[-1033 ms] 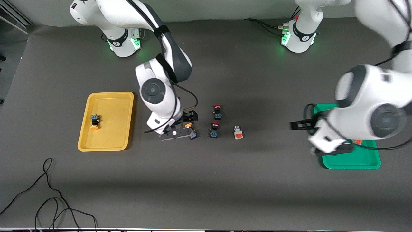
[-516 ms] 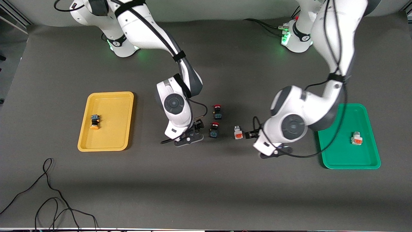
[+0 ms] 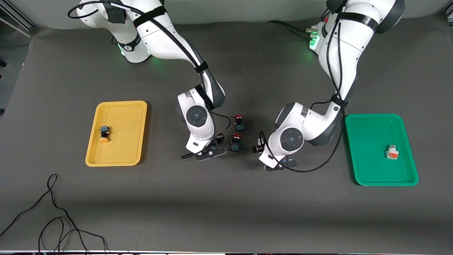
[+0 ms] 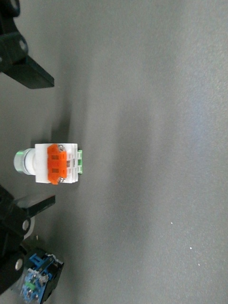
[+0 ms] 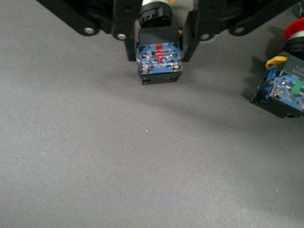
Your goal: Place green and yellow buttons in trays
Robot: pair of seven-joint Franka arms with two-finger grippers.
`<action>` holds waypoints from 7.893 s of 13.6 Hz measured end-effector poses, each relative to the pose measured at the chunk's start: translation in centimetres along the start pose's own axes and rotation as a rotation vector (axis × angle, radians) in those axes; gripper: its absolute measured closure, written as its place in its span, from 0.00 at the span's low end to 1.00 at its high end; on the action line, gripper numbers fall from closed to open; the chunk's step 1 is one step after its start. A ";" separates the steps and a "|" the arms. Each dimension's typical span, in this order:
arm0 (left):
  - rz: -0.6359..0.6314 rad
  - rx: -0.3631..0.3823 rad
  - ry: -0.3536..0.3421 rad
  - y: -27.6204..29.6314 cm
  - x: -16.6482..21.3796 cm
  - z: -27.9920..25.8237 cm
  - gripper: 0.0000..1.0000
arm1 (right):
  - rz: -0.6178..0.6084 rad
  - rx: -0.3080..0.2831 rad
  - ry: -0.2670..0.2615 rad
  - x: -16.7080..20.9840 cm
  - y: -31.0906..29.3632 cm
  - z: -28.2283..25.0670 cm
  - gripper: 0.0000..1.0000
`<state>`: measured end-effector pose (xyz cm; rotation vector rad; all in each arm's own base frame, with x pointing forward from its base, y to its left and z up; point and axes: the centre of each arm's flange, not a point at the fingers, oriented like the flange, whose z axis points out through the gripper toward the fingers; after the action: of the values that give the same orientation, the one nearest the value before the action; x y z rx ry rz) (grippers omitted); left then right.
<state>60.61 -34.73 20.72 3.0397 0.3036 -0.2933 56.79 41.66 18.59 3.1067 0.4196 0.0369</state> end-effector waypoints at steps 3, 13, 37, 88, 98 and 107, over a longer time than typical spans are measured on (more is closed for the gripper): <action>0.012 -0.005 0.003 0.8 -0.5 1.7 0.01 | 0.020 0.007 -0.014 0.6 1.1 -1.5 0.60; 0.019 0.001 0.038 1.6 -0.6 4.2 0.53 | 0.250 0.037 -0.148 1.7 12.0 -23.1 0.60; 0.160 0.224 -0.175 -30.6 9.9 -24.5 0.53 | 0.304 0.005 -0.118 -13.9 37.0 -3.3 0.34; 0.299 0.180 -0.169 -32.3 -0.6 -38.5 0.00 | 0.281 0.015 -0.152 -13.7 41.8 -39.1 0.00; 0.292 0.276 -0.154 -28.5 -1.2 -38.1 0.00 | 0.281 0.013 -0.134 -13.8 41.7 -39.7 0.00; 0.402 0.278 0.018 -28.6 -4.7 -36.3 0.01 | 0.281 0.013 -0.133 -13.7 41.8 -39.6 0.00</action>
<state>56.91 -4.33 55.65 3.2725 -0.3773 -0.3002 53.72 -2.10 58.26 3.1287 -0.0209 -0.1704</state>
